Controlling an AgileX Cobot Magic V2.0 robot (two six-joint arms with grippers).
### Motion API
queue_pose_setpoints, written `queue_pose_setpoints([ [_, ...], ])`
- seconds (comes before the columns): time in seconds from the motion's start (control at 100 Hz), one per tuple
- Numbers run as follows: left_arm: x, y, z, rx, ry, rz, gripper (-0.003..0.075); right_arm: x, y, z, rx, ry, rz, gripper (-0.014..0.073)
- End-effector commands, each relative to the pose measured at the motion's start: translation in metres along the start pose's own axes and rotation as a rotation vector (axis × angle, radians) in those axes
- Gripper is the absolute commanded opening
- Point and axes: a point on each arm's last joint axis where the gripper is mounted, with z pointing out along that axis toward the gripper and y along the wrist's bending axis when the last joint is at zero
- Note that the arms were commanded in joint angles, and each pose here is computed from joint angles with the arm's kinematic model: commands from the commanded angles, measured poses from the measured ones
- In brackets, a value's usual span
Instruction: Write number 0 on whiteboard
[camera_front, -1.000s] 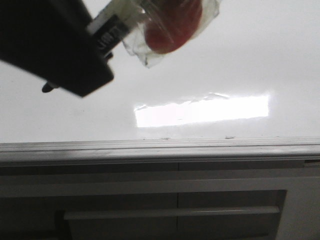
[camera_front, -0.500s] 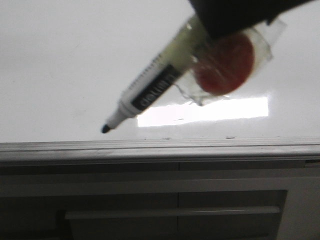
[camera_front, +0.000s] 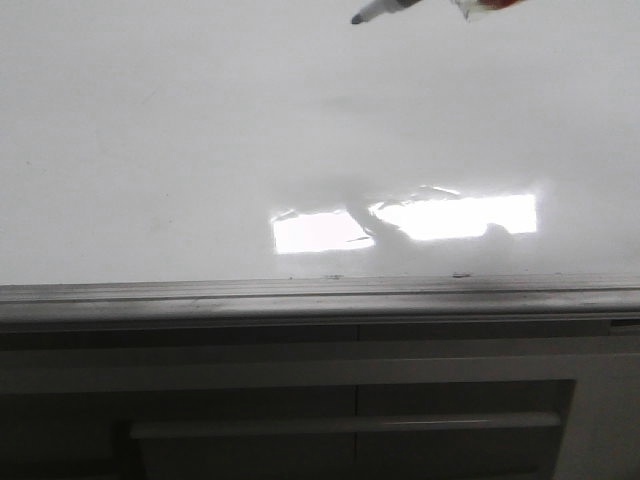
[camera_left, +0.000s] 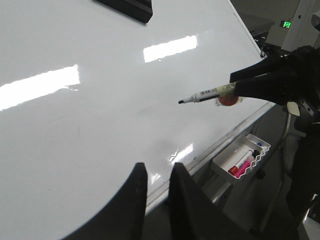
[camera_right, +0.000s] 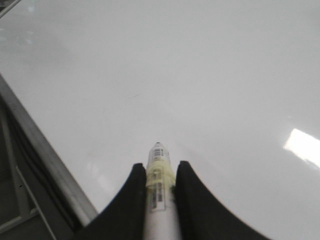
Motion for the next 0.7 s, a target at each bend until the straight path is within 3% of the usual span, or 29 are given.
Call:
queue_pose_setpoints([
  [0.0,-0.012,-0.004,0.000,0.037,-0.079,0.014,0.0080,-0.013,-0.013,0.008,0.126,-0.100,-0.011,-0.0047],
  [0.12,-0.013,-0.005,0.000,0.043,-0.097,0.024,0.0080,-0.009,-0.017,0.025,0.179,-0.096,-0.016,-0.0047],
  [0.43,-0.014,-0.005,-0.001,0.049,-0.102,0.022,0.0080,-0.009,-0.018,0.071,0.165,-0.022,-0.022,-0.0047],
  [0.69,-0.014,-0.005,-0.001,0.051,-0.102,0.020,0.0080,-0.006,-0.012,0.092,0.071,0.080,-0.017,-0.0047],
])
